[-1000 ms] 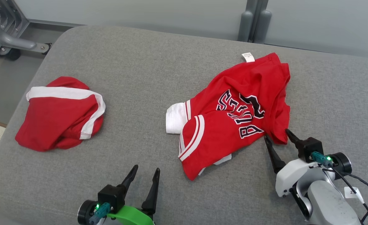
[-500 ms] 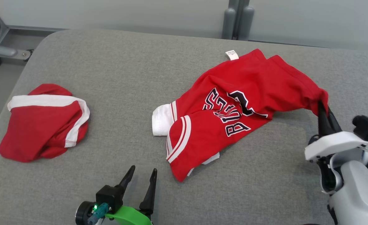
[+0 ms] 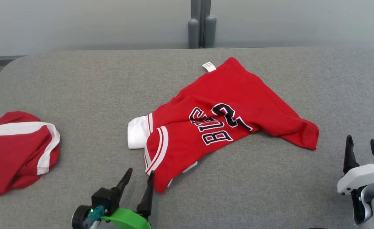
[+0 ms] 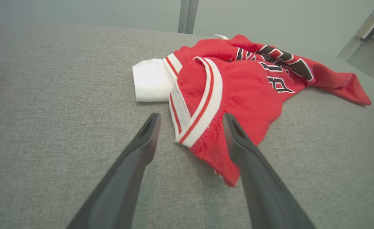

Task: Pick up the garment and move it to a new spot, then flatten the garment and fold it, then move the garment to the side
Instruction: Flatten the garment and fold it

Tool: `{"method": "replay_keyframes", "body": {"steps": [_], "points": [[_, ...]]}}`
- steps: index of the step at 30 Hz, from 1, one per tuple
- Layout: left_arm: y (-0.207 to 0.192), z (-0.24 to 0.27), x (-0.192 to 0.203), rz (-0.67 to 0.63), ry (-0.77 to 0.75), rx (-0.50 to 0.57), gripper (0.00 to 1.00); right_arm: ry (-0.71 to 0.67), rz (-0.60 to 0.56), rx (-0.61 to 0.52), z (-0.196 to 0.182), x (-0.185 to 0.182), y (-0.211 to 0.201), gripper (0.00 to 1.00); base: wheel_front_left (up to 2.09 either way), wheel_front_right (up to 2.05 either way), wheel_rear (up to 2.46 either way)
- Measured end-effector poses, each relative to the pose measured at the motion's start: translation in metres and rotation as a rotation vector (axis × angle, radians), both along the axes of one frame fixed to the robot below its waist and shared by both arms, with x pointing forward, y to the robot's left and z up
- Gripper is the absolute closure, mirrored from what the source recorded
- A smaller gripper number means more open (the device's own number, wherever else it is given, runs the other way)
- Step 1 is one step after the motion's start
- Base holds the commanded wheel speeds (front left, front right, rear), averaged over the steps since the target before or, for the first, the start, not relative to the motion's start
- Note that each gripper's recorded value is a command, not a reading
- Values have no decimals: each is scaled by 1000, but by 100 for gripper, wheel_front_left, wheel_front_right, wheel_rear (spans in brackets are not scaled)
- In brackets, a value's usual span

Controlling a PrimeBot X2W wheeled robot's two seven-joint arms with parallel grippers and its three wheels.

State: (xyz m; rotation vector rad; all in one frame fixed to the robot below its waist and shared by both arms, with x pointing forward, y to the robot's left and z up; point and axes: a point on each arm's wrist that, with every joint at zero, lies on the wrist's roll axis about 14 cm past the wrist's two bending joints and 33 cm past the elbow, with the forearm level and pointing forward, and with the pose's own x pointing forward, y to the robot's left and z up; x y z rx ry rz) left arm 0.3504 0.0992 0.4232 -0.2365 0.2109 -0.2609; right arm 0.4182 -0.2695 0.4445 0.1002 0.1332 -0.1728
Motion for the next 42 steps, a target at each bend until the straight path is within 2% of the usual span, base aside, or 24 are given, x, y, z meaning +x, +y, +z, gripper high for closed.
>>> {"method": "replay_keyframes", "body": {"steps": [4,10,20,21,22,23,26,32,42], "points": [[9,12,17,30,-41,0,0,-23,-9,1,6,-6,2,0,0,0,0],[27,15,52,51,-57,62,0,-30,7,7,7,-5,10,0,0,0,0],[30,-29,84,31,87,117,0,-73,20,-36,19,7,9,0,0,0,0],[28,-34,86,26,102,117,22,-74,22,-46,19,8,8,0,0,0,0],[27,-38,88,22,114,117,53,-78,20,-50,20,9,7,0,0,0,0],[26,-42,90,22,127,114,100,-81,18,-54,21,10,6,0,0,0,0],[18,-50,96,4,145,109,100,-91,24,-64,23,12,7,0,0,0,0],[11,-20,126,-30,29,119,100,-94,51,-51,20,18,18,0,0,0,0],[44,108,231,-68,-348,372,100,-112,193,-8,20,32,70,0,0,0,0]]}}
